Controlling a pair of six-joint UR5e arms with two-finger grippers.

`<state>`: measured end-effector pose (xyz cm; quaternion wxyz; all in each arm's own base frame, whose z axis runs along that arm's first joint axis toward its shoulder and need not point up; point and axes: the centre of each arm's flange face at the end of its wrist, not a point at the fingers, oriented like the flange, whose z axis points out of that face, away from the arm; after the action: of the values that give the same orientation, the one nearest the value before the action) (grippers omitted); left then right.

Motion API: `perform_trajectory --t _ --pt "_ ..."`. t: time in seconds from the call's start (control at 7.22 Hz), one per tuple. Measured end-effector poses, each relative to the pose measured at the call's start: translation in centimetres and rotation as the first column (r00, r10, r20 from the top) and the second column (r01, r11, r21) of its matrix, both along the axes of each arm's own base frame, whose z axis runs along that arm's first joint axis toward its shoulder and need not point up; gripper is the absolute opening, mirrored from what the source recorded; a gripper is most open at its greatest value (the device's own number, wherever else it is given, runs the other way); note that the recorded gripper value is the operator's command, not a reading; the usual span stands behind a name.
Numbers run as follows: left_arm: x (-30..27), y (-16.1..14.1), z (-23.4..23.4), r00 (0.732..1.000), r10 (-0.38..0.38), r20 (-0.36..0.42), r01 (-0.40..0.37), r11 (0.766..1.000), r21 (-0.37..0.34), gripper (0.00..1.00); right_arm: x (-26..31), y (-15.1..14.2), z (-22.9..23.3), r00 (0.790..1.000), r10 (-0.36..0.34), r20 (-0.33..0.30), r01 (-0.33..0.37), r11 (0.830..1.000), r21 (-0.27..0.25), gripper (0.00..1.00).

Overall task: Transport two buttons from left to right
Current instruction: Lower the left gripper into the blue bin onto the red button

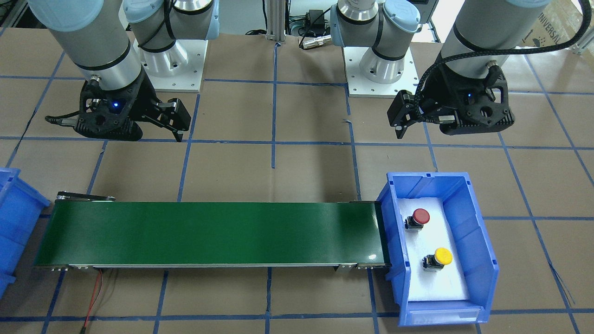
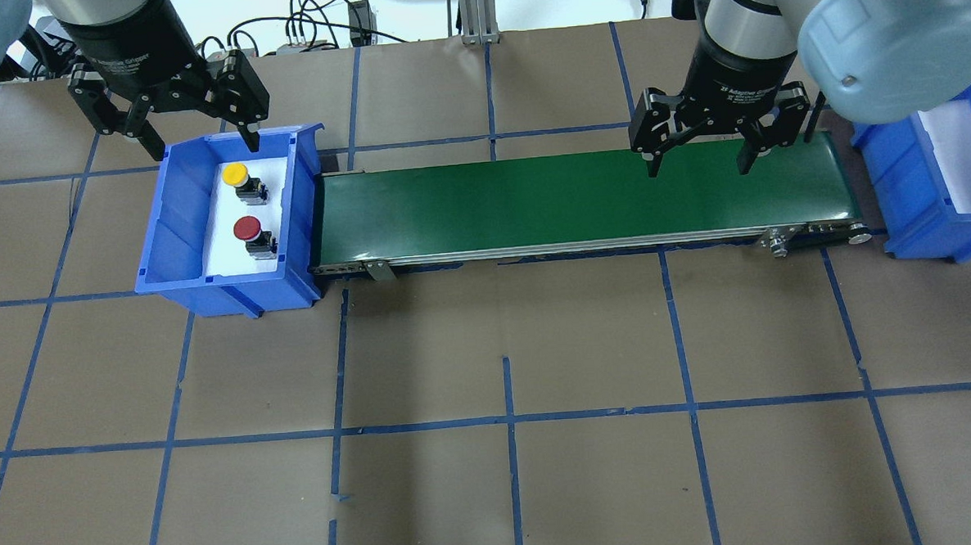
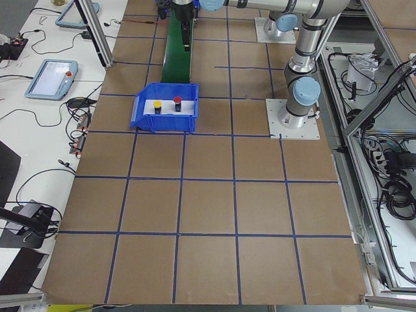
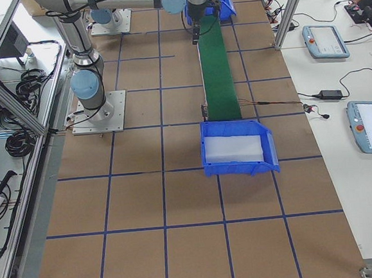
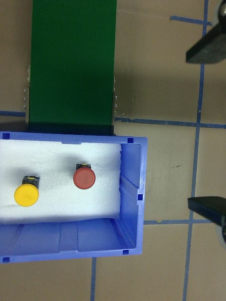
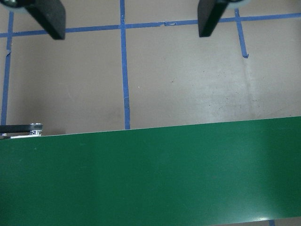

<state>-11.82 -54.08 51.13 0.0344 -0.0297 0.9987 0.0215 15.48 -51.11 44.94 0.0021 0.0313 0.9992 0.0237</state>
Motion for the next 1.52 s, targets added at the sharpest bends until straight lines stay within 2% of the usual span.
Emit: perform_trajectory --t 0.28,0.55,0.83,0.97,1.25,1.52 --pt "1.0 -0.7 -0.7 1.000 0.019 -0.001 -0.019 1.000 0.010 1.00 0.0 0.0 -0.1 1.000 0.000 0.001 0.000 1.000 0.002 1.00" --pt "5.9 -2.2 -2.2 0.997 0.071 0.001 -0.071 0.997 0.034 1.00 0.1 0.0 -0.1 1.000 0.002 0.000 -0.002 1.000 0.000 1.00" --pt "10.3 -4.6 -6.5 0.996 0.084 -0.010 -0.083 0.994 0.064 1.00 0.2 0.0 0.0 1.000 0.004 0.000 -0.004 1.000 -0.001 1.00" --pt "11.2 -6.1 -8.9 0.996 0.083 -0.015 -0.082 0.995 0.048 1.00 0.2 0.0 0.1 1.000 0.004 0.000 -0.004 1.000 -0.003 1.00" --pt "11.7 -8.7 -14.4 0.992 0.085 -0.089 -0.081 0.995 0.053 1.00 0.2 -0.1 0.1 1.000 0.008 -0.003 -0.008 1.000 -0.008 1.00" --pt "11.9 -9.8 -19.9 0.988 0.095 -0.119 -0.088 0.994 0.065 1.00 0.1 -0.2 0.3 1.000 0.005 -0.006 -0.005 1.000 -0.020 1.00"
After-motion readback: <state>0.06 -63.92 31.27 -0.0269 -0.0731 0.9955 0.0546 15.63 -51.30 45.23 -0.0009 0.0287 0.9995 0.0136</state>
